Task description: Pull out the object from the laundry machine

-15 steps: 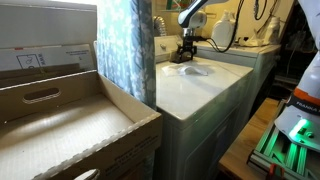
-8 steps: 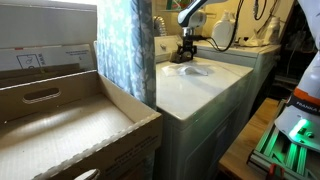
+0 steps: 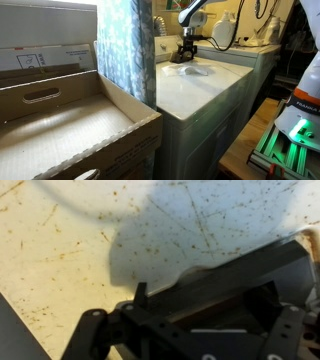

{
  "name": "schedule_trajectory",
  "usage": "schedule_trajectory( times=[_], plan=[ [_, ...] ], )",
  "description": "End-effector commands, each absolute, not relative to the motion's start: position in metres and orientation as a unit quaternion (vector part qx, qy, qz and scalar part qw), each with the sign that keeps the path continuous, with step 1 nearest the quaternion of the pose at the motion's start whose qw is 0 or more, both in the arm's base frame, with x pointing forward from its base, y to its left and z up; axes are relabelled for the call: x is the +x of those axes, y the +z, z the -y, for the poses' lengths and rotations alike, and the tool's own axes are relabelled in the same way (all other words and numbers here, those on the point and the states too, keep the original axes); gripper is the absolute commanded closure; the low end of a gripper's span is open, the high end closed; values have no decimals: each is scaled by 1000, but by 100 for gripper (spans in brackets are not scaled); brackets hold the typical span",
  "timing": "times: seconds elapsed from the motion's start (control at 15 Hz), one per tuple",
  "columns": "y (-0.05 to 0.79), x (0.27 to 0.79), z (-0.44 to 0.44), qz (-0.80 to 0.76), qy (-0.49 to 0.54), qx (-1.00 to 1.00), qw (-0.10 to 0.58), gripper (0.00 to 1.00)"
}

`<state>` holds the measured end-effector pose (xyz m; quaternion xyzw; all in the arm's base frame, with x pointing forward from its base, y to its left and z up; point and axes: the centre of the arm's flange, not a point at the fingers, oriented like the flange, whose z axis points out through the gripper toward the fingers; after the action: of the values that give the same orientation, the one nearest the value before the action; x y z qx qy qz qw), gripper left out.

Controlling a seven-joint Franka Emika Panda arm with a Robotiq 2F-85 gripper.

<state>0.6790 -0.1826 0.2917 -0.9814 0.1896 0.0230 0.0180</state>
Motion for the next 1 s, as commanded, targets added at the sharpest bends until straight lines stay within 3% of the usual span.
schedule_trajectory(
  times=[0.0, 0.93],
  plan=[
    [295, 611, 189, -175, 95, -980, 14, 0],
    [310, 563, 192, -168, 106, -980, 17, 0]
  ],
)
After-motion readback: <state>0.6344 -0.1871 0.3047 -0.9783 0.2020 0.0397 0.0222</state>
